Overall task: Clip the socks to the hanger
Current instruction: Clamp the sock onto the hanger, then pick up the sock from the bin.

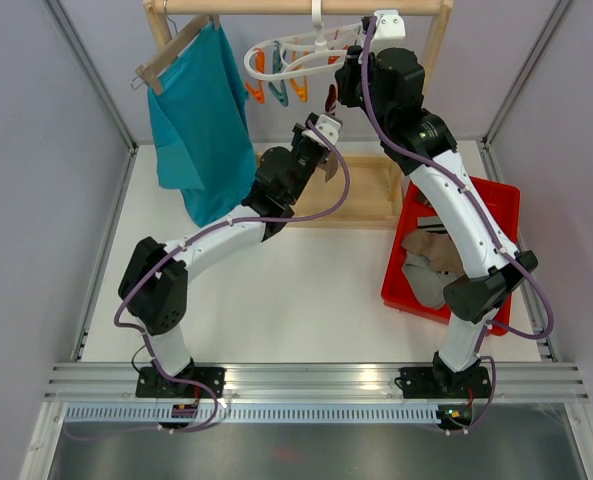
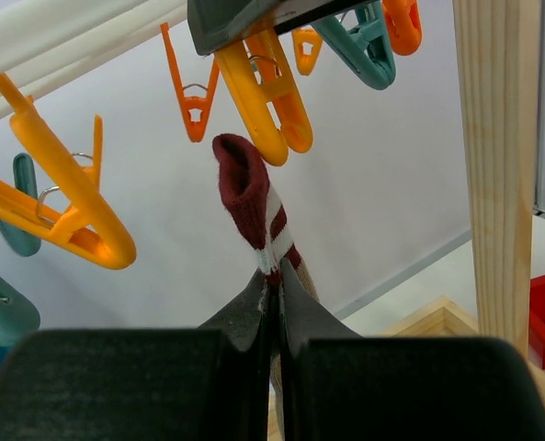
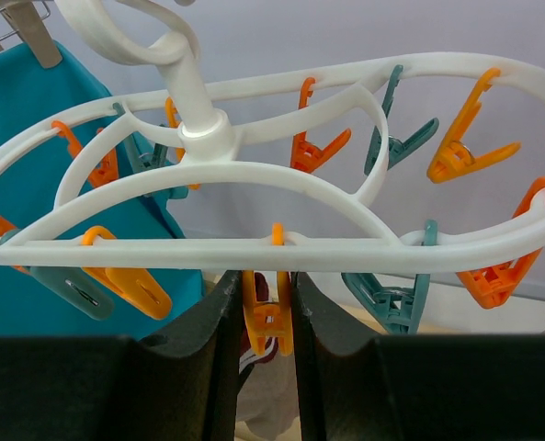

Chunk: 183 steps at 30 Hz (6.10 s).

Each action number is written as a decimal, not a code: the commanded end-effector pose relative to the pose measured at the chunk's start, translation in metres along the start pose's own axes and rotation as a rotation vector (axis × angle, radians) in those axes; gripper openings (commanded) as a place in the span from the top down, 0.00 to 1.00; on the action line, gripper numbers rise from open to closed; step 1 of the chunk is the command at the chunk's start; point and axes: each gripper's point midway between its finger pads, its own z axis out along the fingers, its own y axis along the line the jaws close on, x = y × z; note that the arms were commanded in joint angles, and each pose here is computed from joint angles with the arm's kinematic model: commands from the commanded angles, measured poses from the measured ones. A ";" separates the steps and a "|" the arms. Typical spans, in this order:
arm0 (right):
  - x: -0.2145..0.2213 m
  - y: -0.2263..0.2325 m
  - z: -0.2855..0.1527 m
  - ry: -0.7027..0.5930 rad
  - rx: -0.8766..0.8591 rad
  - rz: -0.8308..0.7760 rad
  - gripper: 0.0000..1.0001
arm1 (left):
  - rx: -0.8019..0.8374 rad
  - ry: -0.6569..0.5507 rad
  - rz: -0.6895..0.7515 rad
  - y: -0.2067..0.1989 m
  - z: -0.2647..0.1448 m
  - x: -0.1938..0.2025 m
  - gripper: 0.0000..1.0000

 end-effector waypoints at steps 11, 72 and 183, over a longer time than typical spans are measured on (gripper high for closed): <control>-0.038 0.004 -0.008 -0.115 -0.008 0.050 1.00 | 0.003 -0.002 0.025 -0.004 0.014 -0.002 0.98; -0.021 0.013 -0.006 -0.084 0.018 0.033 0.90 | 0.003 -0.078 -0.001 0.015 -0.010 -0.046 0.98; 0.384 -0.397 -0.249 0.553 1.439 0.726 0.51 | 0.201 0.366 -0.507 -0.017 -0.083 -0.042 0.26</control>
